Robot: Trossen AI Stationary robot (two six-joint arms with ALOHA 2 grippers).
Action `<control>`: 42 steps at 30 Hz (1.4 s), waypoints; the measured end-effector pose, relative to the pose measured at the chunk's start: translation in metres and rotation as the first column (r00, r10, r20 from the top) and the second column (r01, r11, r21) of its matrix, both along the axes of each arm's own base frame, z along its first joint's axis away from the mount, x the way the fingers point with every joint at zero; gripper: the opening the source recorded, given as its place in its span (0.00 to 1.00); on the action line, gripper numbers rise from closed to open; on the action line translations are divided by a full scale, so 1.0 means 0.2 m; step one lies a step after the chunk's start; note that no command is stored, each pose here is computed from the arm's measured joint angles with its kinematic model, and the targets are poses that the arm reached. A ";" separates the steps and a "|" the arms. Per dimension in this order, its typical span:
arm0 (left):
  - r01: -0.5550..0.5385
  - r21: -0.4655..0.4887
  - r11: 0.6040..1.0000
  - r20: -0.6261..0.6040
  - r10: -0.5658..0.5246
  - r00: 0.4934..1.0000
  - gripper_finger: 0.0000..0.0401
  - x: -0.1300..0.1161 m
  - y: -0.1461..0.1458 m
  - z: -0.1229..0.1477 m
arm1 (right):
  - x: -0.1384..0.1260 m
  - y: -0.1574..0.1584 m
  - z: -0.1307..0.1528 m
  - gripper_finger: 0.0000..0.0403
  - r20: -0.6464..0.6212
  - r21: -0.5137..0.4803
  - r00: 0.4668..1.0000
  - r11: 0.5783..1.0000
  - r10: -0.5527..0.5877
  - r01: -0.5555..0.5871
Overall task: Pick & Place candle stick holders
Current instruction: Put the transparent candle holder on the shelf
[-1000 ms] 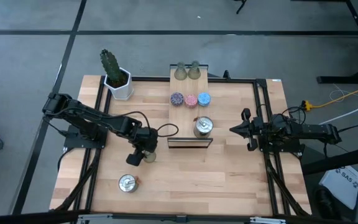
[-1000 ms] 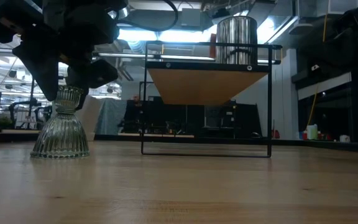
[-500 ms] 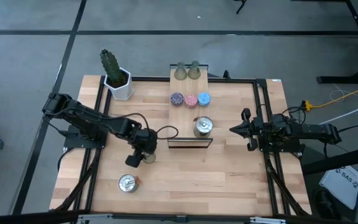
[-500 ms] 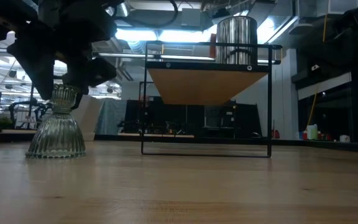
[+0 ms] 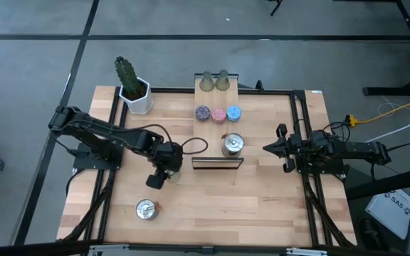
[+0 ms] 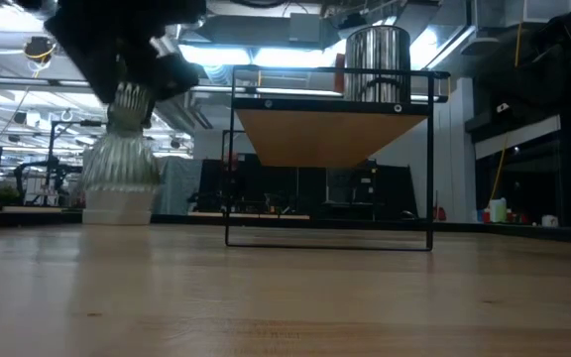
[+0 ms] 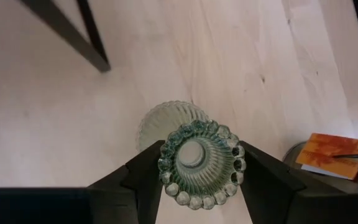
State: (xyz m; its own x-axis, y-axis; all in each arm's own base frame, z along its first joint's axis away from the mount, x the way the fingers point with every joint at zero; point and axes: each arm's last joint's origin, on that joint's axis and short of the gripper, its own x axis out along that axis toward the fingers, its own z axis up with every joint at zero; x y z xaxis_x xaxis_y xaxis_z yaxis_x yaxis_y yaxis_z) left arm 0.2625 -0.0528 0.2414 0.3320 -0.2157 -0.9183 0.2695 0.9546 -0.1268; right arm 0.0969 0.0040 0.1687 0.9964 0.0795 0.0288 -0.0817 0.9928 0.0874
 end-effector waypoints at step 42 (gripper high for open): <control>-0.602 -0.054 0.797 0.092 0.604 0.792 0.44 -0.06 0.60 0.70 | 0.00 0.00 0.00 0.01 0.000 0.000 1.000 1.000 0.000 0.000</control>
State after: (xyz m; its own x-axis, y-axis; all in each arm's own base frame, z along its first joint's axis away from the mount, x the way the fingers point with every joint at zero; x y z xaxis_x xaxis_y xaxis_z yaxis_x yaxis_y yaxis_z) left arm 0.2509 0.0670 0.3818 0.4894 0.0402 -0.8711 -0.3476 0.9251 -0.1526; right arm 0.0969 0.0040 0.1687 0.9964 0.0792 0.0289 -0.0815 0.9929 0.0870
